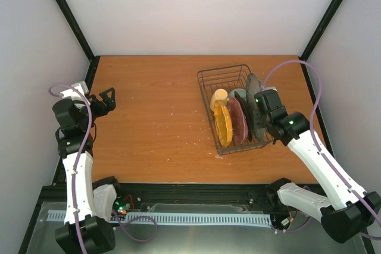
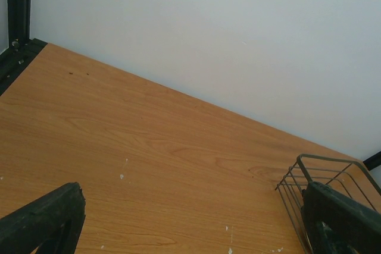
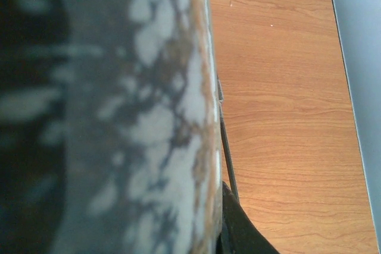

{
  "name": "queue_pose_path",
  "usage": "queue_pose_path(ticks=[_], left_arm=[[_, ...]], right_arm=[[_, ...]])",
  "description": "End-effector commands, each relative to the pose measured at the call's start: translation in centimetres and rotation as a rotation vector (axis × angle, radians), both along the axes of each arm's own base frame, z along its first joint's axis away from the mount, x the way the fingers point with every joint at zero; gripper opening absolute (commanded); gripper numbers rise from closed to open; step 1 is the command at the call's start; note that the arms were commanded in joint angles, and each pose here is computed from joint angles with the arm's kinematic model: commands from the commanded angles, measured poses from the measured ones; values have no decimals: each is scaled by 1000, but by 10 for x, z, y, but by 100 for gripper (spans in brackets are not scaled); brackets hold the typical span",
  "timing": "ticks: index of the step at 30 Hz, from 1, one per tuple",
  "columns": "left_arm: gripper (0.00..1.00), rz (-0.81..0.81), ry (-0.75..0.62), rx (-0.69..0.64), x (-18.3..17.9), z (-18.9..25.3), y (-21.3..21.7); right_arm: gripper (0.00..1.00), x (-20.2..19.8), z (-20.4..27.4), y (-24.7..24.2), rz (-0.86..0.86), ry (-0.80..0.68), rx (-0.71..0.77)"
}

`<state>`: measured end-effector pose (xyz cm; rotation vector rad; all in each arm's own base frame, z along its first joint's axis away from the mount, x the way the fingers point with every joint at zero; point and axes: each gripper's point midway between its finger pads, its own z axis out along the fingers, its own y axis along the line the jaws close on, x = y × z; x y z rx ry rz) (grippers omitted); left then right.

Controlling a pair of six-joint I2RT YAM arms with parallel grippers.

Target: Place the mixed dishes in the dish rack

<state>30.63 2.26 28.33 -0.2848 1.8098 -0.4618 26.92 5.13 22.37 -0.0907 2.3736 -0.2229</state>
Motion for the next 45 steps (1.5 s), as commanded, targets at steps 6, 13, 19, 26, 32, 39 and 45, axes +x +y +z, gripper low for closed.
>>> queue_pose_path(ticks=[6, 13, 19, 26, 32, 39, 45], left_arm=[[100, -2, -3, 25, -1, -2, 0], [100, -4, -3, 20, -1, -4, -1], [100, 0, -1, 19, 0, -6, 0], [100, -2, 7, 25, 3, -9, 1], [100, -1, 5, 31, 5, -9, 2], [100, -2, 1, 37, 6, -8, 3], [100, -7, -6, 44, 7, -5, 2]], right_arm=[[3, 13, -5, 18, 33, -26, 77], [3, 11, -19, 25, 52, 20, 107], [3, 13, -31, 38, 67, 63, 166], [3, 16, -40, 57, 73, 94, 209], [3, 12, -53, 90, 108, 137, 194], [3, 5, -60, 136, 150, 165, 216], [3, 4, -52, 144, 124, 142, 220]])
